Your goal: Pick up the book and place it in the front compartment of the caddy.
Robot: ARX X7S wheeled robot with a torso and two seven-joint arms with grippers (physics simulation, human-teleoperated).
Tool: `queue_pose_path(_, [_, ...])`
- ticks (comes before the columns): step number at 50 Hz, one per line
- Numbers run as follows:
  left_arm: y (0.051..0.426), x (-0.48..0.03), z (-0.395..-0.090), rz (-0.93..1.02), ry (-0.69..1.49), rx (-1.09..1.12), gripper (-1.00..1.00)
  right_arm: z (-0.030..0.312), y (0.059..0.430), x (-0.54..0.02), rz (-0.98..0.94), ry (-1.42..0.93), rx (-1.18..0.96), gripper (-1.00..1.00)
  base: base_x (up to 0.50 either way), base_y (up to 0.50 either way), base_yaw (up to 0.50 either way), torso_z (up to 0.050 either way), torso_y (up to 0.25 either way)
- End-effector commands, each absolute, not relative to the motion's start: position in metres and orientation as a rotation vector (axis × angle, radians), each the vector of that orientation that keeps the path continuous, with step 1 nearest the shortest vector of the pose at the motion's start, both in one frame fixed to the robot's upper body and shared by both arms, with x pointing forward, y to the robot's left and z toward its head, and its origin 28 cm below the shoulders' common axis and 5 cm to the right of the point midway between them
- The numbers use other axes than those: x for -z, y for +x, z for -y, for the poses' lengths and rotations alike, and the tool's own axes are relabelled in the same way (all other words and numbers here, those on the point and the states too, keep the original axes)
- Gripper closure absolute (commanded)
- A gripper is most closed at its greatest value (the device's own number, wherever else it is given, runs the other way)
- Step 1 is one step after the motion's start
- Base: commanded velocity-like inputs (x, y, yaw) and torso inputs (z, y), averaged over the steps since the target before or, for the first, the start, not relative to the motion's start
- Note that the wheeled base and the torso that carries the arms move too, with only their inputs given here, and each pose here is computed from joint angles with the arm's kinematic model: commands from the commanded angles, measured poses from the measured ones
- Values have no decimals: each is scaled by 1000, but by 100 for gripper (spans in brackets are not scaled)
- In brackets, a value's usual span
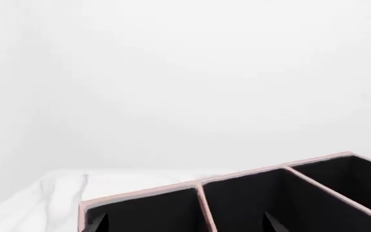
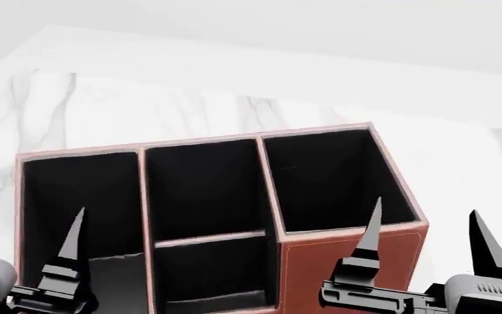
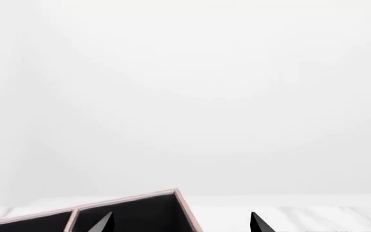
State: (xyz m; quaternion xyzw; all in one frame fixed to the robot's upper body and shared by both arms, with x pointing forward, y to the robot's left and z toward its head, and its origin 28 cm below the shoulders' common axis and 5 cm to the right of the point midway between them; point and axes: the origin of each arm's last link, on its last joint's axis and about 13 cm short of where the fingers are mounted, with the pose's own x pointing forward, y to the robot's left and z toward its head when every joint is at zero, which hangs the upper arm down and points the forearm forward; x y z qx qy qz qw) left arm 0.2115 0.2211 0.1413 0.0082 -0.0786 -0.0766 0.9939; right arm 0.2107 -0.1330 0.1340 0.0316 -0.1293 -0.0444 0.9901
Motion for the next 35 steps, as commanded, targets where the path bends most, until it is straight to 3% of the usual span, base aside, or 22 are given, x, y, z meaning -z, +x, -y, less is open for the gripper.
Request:
queue_pose_path(1, [211, -159, -228, 113, 38, 367, -100, 142, 213, -134, 263, 46, 132, -100, 0, 0, 0, 0, 0])
queue_pose_path(8, [198, -176, -226, -54, 50, 713, -100, 143, 213, -132, 260, 29, 143, -100, 0, 0, 0, 0, 0])
queue_pose_path(15, [183, -189, -221, -187, 89, 894, -100, 144, 213, -131, 268, 18, 153, -100, 0, 0, 0, 0, 0])
queue_pose_path(35, [167, -192, -213, -323, 226, 1118, -100, 146, 212, -129, 276, 5, 158, -100, 0, 0, 0, 0, 0])
